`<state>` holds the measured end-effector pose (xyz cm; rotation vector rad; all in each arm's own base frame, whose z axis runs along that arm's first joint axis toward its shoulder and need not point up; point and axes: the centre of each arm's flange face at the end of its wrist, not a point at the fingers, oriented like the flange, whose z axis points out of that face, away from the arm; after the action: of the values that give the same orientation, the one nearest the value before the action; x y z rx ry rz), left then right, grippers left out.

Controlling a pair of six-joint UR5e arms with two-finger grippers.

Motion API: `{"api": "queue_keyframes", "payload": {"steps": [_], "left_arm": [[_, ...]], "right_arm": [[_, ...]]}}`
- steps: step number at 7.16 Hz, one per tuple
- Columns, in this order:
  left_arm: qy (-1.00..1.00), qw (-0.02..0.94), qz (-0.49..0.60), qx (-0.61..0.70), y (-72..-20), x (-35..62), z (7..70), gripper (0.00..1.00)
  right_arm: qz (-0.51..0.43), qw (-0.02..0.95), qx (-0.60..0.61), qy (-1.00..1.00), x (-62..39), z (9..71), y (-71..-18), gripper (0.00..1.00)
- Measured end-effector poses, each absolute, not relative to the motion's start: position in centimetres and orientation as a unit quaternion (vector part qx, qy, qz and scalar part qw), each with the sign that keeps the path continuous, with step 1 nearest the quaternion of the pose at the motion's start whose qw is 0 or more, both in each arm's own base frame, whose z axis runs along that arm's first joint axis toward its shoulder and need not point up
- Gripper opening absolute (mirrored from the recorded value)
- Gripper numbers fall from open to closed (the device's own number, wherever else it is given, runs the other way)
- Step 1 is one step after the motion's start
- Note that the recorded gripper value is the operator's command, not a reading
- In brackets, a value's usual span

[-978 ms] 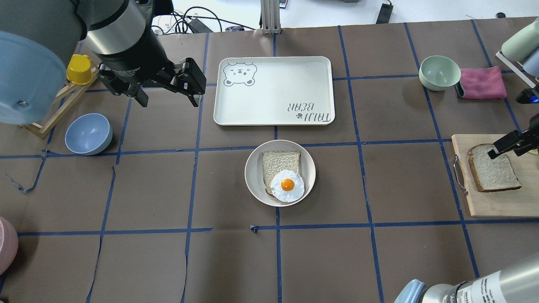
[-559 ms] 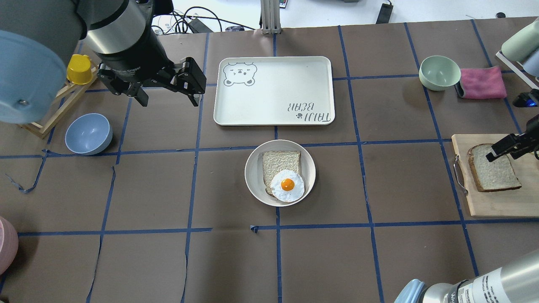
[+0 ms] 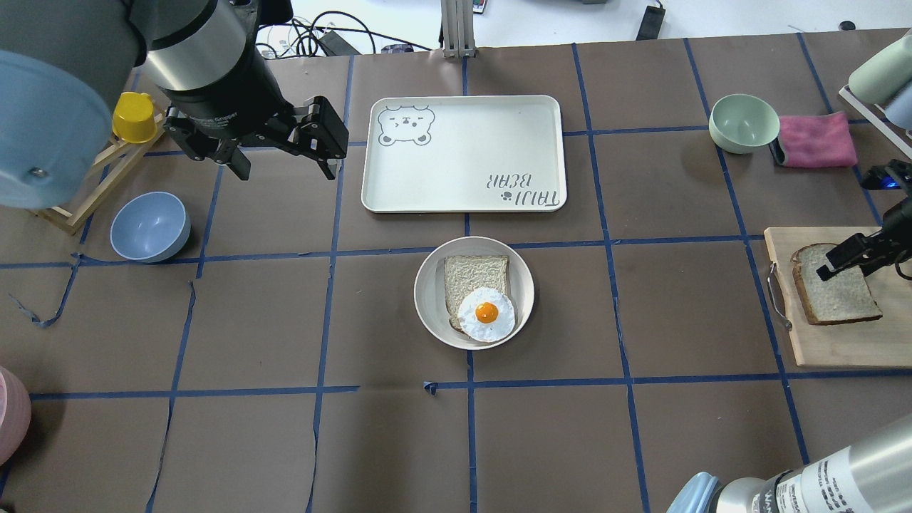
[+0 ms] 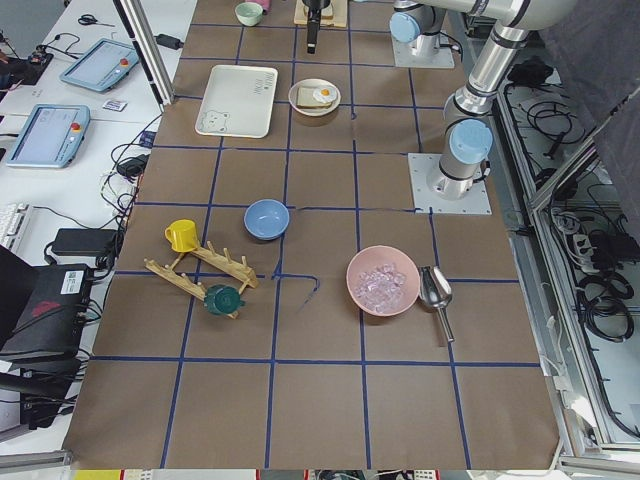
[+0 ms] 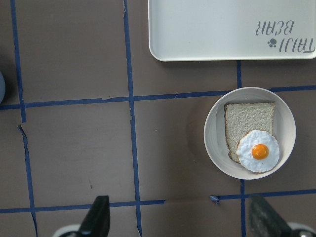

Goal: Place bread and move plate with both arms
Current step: 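Lower the right gripper onto the bread slice edge and close on it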

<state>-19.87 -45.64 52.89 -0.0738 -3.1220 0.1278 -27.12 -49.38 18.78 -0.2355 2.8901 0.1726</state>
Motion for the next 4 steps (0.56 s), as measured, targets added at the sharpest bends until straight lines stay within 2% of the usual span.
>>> {"api": "queue_keyframes", "payload": {"steps": [1,2,4], "left_arm": [[-0.999,0.008,0.041,-0.024,-45.63,-19.87,52.92,1.00],[-0.999,0.008,0.041,-0.024,-45.62,-19.87,52.91,1.00],[-0.999,0.008,0.041,-0.023,-45.61,-19.87,52.89,1.00]], "right_arm": [[0.062,0.116,-0.080,0.988,-27.17,18.76,-49.33,0.16],[0.069,0.111,-0.081,0.988,-27.27,18.73,-49.19,0.04],[0.079,0.103,-0.079,0.988,-27.43,18.75,-48.99,0.00]]}}
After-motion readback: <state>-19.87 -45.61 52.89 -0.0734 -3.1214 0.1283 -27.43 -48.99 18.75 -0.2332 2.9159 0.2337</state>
